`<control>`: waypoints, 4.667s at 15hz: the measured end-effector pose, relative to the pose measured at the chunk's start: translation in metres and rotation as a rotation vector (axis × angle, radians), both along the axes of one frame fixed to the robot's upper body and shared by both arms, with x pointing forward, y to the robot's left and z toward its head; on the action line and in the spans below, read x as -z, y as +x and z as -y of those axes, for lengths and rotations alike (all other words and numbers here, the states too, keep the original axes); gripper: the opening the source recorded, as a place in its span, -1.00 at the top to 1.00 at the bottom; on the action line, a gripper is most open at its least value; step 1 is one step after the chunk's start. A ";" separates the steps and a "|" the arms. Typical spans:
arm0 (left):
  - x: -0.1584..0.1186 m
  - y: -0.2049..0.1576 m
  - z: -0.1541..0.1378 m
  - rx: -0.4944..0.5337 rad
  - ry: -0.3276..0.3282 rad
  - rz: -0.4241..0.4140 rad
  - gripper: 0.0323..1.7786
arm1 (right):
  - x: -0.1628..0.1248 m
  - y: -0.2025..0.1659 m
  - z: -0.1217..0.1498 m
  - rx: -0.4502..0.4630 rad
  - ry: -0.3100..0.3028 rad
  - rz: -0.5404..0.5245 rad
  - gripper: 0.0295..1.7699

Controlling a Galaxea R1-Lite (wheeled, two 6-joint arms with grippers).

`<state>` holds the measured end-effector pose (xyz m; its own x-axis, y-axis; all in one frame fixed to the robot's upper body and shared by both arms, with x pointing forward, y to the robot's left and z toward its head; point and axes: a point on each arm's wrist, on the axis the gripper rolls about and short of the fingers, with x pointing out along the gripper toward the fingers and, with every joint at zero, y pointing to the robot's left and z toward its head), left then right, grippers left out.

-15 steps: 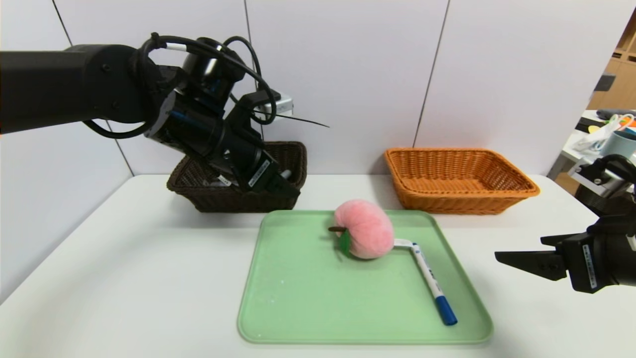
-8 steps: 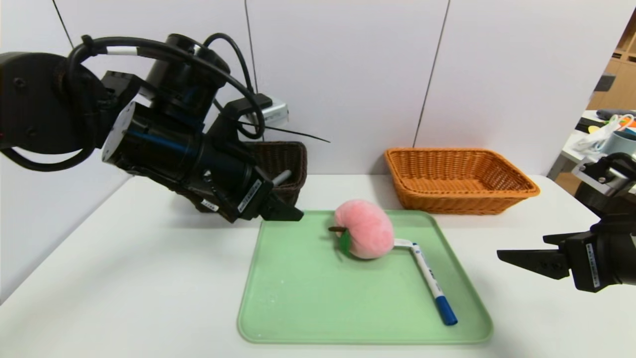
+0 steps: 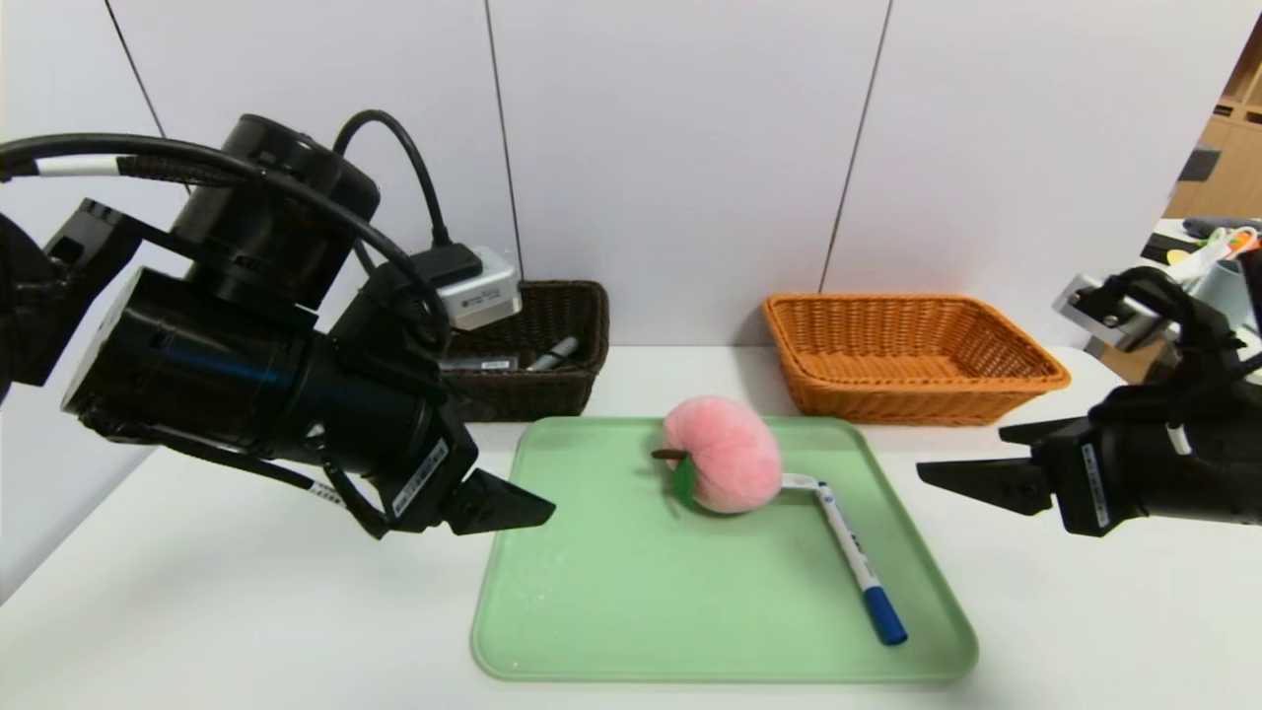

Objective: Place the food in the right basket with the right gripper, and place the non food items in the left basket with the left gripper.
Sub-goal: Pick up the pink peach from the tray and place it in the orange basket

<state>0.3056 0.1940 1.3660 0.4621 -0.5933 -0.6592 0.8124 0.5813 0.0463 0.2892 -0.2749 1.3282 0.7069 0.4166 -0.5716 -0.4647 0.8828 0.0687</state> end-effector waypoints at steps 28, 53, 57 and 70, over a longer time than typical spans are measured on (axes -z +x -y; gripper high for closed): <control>0.010 -0.017 -0.003 0.031 0.017 -0.028 -0.90 | 0.090 0.130 -0.140 -0.101 -0.081 -0.124 -0.93; 0.003 -0.018 -0.003 0.041 0.005 -0.001 -0.90 | -0.025 0.110 -0.092 0.140 0.110 0.322 0.13; 0.003 -0.017 -0.002 0.041 0.006 -0.004 -0.90 | -0.024 0.125 -0.068 0.271 0.085 0.368 0.13; 0.008 -0.011 0.002 0.040 0.001 -0.002 -0.90 | 0.015 0.181 0.020 0.529 -0.001 0.284 0.13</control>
